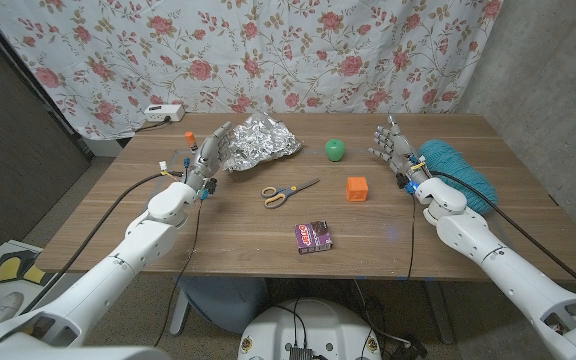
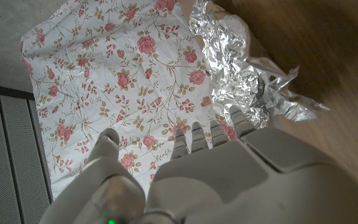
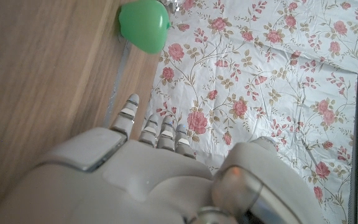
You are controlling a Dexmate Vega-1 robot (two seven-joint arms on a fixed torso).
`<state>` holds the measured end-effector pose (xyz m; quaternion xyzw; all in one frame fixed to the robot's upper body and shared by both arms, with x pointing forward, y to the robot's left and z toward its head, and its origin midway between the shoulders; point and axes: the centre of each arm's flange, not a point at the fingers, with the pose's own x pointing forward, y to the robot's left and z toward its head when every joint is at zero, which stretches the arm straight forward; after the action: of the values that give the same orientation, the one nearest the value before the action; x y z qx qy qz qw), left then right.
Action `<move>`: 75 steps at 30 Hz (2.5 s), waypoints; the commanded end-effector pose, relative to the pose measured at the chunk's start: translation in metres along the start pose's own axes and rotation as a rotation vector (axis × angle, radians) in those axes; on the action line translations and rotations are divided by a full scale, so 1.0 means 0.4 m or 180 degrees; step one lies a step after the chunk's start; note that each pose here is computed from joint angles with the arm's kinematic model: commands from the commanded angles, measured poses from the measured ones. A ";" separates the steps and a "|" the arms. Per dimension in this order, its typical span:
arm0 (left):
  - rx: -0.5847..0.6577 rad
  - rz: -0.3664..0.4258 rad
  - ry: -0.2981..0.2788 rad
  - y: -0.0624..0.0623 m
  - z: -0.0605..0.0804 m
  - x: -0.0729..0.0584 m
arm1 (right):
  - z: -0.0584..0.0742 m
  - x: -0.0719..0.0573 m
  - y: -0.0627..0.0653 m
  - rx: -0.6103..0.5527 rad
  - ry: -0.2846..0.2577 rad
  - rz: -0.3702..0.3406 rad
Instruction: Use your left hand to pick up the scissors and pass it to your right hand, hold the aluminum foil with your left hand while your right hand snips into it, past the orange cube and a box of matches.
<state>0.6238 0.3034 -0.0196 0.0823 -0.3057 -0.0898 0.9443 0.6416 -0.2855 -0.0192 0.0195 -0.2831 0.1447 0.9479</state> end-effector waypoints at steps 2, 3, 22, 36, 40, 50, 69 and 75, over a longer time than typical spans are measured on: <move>0.0344 0.0023 -0.0112 -0.028 0.013 -0.002 | 0.030 -0.008 -0.006 -0.0282 0.0022 0.0081; 0.0365 0.0032 -0.0105 -0.029 0.011 -0.003 | 0.029 -0.008 -0.007 -0.0263 0.0024 0.0069; 0.1078 0.0040 -0.0151 -0.051 0.046 -0.006 | 0.042 -0.004 -0.016 -0.0407 0.0024 0.0064; 0.1685 -0.0016 -0.0165 -0.072 0.089 -0.007 | 0.040 0.002 -0.023 -0.0365 0.0044 0.0117; 0.1798 -0.0030 -0.0134 -0.079 0.089 -0.003 | 0.040 0.008 -0.023 -0.0381 0.0054 0.0133; 0.2064 -0.0061 -0.0250 -0.108 0.114 -0.002 | 0.040 0.004 -0.036 -0.0396 0.0059 0.0121; 0.2654 -0.0096 -0.0301 -0.158 0.125 -0.005 | 0.046 -0.016 -0.020 -0.0386 -0.0167 0.0093; 0.2817 -0.0156 -0.0277 -0.167 0.130 -0.002 | 0.050 -0.020 -0.004 -0.0469 -0.0232 0.0102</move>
<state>0.5890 0.2450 0.0051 0.4389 -0.3510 0.0180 0.8269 0.6323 -0.2991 -0.0074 -0.0392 -0.3063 0.1422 0.9405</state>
